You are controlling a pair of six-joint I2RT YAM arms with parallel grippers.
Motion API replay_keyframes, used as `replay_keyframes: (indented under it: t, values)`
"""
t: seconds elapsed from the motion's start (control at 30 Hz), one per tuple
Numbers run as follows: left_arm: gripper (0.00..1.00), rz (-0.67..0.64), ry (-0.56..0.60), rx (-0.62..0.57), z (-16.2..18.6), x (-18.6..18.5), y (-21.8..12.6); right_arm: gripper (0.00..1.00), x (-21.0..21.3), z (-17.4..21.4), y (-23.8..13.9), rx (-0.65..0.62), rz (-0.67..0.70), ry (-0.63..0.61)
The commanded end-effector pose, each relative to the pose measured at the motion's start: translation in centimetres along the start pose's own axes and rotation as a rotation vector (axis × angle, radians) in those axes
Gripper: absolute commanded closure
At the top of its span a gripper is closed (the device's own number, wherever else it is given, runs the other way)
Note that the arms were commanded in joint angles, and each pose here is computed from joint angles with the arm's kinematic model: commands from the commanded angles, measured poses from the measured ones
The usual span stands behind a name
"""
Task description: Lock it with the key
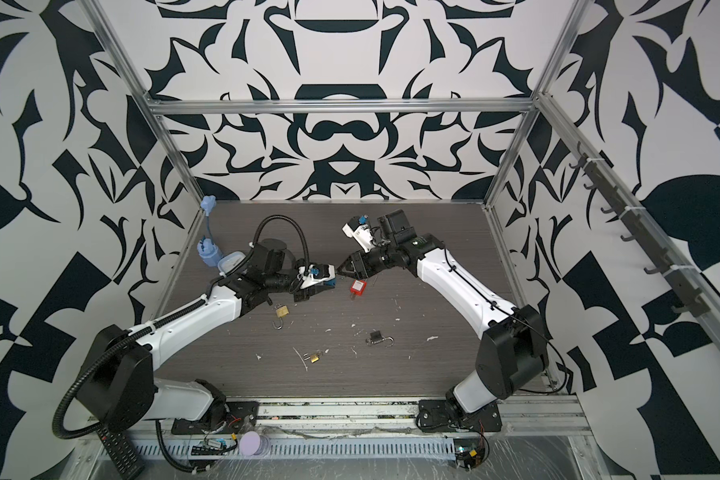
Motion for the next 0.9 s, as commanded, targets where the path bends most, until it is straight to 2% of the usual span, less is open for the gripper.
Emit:
replay_keyframes:
  t: [0.0, 0.17, 0.4, 0.67, 0.87]
  values:
    - [1.0, 0.014, 0.024, -0.049, -1.51, 0.34, -0.39, 0.58, -0.08, 0.28, 0.32, 0.008, -0.002, -0.014]
    - [1.0, 0.016, 0.025, -0.052, -1.58, 0.31, -0.44, 0.6, -0.27, 0.56, 0.76, 0.02, -0.012, -0.005]
    - [1.0, 0.008, 0.02, -0.046, -1.57, 0.51, -0.31, 0.7, -0.28, 0.82, 0.94, 0.027, -0.015, -0.002]
    - [1.0, -0.021, 0.021, -0.032, -1.43, 0.92, -0.03, 0.87, -0.25, 0.61, 0.97, 0.029, -0.016, 0.009]
    - [1.0, -0.053, 0.029, -0.028, -1.24, 1.22, 0.24, 0.94, -0.27, 0.14, 1.07, 0.022, -0.023, 0.028]
Point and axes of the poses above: each gripper's point midway between its finger pads, its own y axis out along the fingers, its own x axis along the line the jaws close on, z = x × y, the point moved 8 cm from there along -y, back along the fingers, and after that the axes turned 15 degrees about -y, right-handed, at the moved point
